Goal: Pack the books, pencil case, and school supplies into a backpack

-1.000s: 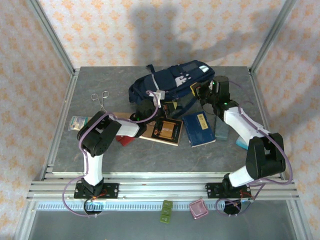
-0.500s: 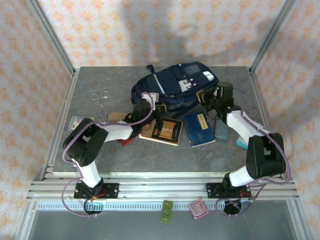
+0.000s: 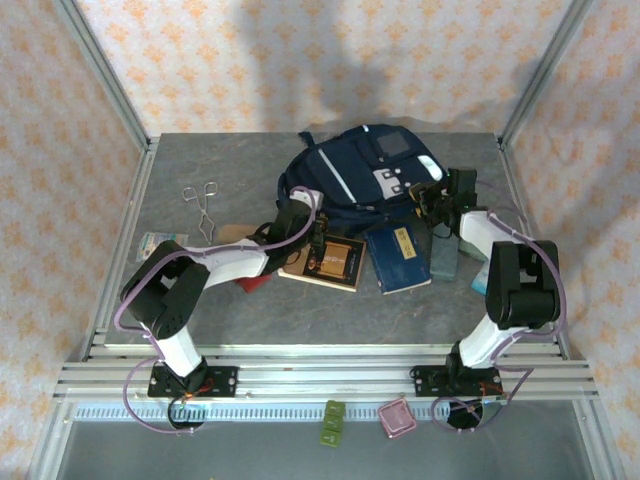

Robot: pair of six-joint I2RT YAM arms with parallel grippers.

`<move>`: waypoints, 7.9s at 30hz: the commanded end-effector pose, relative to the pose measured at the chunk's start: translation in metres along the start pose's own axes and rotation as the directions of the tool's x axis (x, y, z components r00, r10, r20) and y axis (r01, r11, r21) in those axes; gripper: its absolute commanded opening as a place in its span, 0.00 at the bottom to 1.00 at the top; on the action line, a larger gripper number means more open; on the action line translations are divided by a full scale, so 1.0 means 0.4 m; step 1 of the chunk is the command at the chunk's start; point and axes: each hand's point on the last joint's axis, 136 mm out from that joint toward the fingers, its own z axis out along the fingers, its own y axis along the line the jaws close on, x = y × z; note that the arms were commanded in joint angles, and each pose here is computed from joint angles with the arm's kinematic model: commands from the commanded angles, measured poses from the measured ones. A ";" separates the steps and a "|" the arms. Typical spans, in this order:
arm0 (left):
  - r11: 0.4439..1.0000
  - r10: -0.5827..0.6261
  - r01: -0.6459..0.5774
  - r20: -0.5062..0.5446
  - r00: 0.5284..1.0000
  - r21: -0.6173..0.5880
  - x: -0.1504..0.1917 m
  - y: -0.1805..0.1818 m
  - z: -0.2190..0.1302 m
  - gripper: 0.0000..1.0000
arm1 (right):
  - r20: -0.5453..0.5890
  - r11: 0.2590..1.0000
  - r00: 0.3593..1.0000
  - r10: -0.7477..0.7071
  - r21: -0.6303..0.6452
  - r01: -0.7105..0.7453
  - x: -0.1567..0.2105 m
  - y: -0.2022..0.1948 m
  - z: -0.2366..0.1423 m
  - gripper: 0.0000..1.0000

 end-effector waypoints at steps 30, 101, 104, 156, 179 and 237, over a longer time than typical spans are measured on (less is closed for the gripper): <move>0.985 0.093 -0.097 0.031 0.995 0.141 -0.034 -0.198 -0.040 0.00 | -0.273 0.983 0.962 -0.034 -0.184 -0.017 0.369 0.110 0.031 0.51; 0.986 -0.115 0.111 0.027 0.993 0.124 -0.055 -0.059 -0.105 0.58 | -0.248 1.000 0.968 -0.025 0.002 0.027 0.322 -0.023 -0.071 0.71; 0.984 -0.086 0.088 -0.020 0.996 0.153 -0.046 -0.080 -0.089 0.61 | -0.229 1.000 0.973 -0.005 0.007 0.007 0.313 -0.030 -0.041 0.69; 0.983 0.007 -0.053 -0.252 0.968 -0.176 0.040 0.111 -0.052 0.00 | -0.162 0.999 0.986 -0.039 -0.023 0.036 0.252 -0.016 -0.023 0.00; 0.996 0.048 -0.020 -0.341 0.939 0.086 0.036 -0.132 -0.054 0.06 | -0.113 0.988 0.982 -0.149 0.018 0.152 0.165 0.008 0.004 0.00; 0.995 -0.018 0.030 -0.120 0.993 0.097 -0.027 -0.188 -0.030 0.00 | -0.011 0.983 0.987 -0.161 0.086 0.161 -0.020 0.081 0.000 0.49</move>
